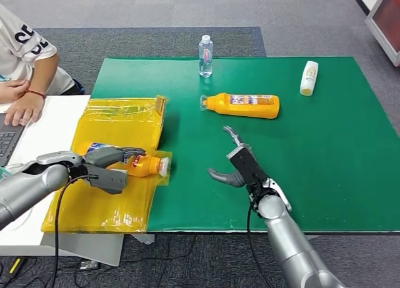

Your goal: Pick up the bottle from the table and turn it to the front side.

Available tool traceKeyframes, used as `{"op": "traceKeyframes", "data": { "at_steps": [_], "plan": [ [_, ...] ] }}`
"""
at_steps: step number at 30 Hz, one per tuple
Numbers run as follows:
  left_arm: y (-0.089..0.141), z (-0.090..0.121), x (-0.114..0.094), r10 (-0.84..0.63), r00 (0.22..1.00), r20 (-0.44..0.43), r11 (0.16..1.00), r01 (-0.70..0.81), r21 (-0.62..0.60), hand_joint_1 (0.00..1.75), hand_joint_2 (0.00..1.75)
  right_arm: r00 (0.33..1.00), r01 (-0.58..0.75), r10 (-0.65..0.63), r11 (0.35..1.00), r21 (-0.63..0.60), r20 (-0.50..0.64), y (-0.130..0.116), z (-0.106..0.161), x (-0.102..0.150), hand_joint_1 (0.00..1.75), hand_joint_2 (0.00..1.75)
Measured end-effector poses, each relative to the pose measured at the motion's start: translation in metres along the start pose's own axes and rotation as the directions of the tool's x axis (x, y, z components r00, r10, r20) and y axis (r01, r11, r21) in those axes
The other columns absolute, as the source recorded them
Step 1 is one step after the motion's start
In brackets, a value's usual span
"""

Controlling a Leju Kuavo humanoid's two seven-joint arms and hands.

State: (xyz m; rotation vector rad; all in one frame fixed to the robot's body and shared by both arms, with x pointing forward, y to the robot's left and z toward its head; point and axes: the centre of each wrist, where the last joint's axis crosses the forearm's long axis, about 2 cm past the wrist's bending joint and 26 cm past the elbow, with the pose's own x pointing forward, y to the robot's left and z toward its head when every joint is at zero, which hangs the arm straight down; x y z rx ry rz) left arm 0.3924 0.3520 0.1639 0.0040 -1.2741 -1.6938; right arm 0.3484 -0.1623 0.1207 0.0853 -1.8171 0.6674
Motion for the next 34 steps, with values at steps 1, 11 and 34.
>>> {"op": "traceKeyframes", "data": {
  "at_steps": [1, 11, 34],
  "plan": [
    [-0.006, -0.001, 0.001, -0.004, 1.000, 0.002, 1.000, 0.004, 0.012, 0.00, 1.75, 1.000, 0.004, -0.004, 1.000, -0.001, -0.010, 0.001, 0.003, -0.003, 0.00, 1.75],
    [-0.073, -0.015, 0.023, 0.001, 0.996, 0.089, 0.974, -0.022, 0.226, 0.00, 1.75, 0.994, 0.073, -0.076, 0.997, -0.037, -0.083, 0.009, 0.034, -0.023, 0.00, 1.75],
    [-0.095, -0.030, 0.152, -0.040, 0.940, 0.339, 0.544, -0.264, 0.797, 0.00, 1.75, 0.991, 0.063, -0.033, 0.969, -0.240, 0.127, -0.037, 0.075, 0.026, 0.00, 1.75]
  ]
}}
